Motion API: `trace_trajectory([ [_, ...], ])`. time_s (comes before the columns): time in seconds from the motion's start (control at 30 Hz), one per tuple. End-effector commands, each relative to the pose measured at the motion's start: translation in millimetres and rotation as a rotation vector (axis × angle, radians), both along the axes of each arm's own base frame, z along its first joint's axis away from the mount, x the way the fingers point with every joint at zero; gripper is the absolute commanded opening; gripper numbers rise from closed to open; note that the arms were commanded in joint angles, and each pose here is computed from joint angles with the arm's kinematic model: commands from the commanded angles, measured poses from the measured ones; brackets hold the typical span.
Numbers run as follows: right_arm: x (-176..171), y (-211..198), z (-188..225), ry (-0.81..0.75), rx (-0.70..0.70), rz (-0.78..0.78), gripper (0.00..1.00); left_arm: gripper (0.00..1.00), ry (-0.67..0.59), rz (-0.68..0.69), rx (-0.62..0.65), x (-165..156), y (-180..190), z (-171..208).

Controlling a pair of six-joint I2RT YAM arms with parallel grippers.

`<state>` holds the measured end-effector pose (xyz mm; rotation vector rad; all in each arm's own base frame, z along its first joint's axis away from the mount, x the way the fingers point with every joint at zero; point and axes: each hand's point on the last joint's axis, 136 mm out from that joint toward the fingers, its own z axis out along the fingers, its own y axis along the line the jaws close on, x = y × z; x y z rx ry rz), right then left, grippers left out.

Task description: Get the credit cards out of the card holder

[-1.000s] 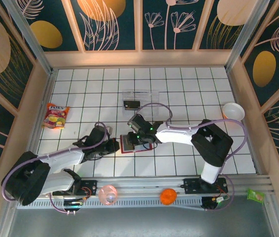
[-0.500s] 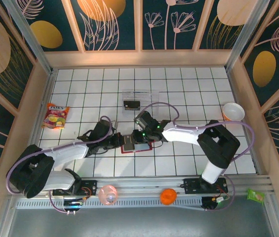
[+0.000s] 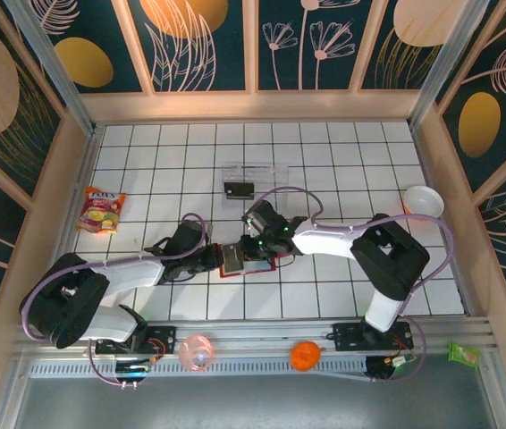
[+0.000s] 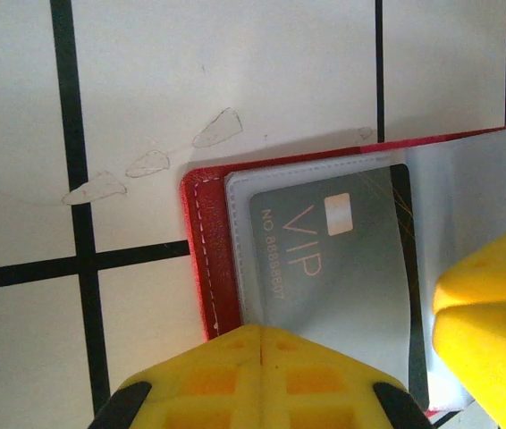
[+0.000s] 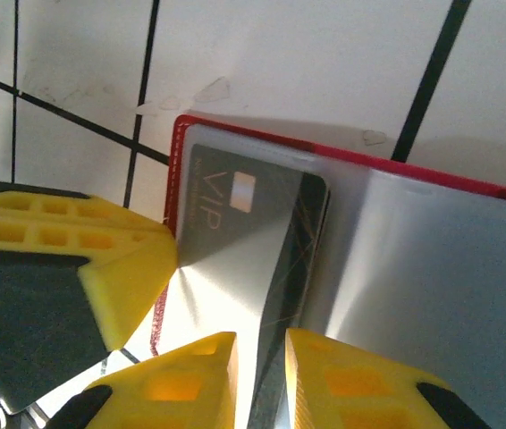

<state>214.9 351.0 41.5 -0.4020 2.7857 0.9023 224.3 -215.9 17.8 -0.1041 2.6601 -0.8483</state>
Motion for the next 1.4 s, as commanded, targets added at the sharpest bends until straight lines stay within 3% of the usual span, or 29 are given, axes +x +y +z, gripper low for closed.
trace_trajectory([
  [0.0,-2,-3,-10,0.042,0.007,-0.008,0.21,0.0,0.057,0.005,0.057,-15,13,-19],
  [0.8,-7,0,-26,0.126,0.045,-0.008,0.2,0.0,0.067,-0.009,0.025,-18,8,-20],
  [1.07,-6,-8,-25,0.116,0.044,-0.046,0.0,0.0,0.067,-0.004,0.026,-20,10,-19],
  [1.37,-8,-36,-17,0.068,-0.031,-0.113,0.0,0.0,0.055,-0.003,0.021,-17,9,-15],
])
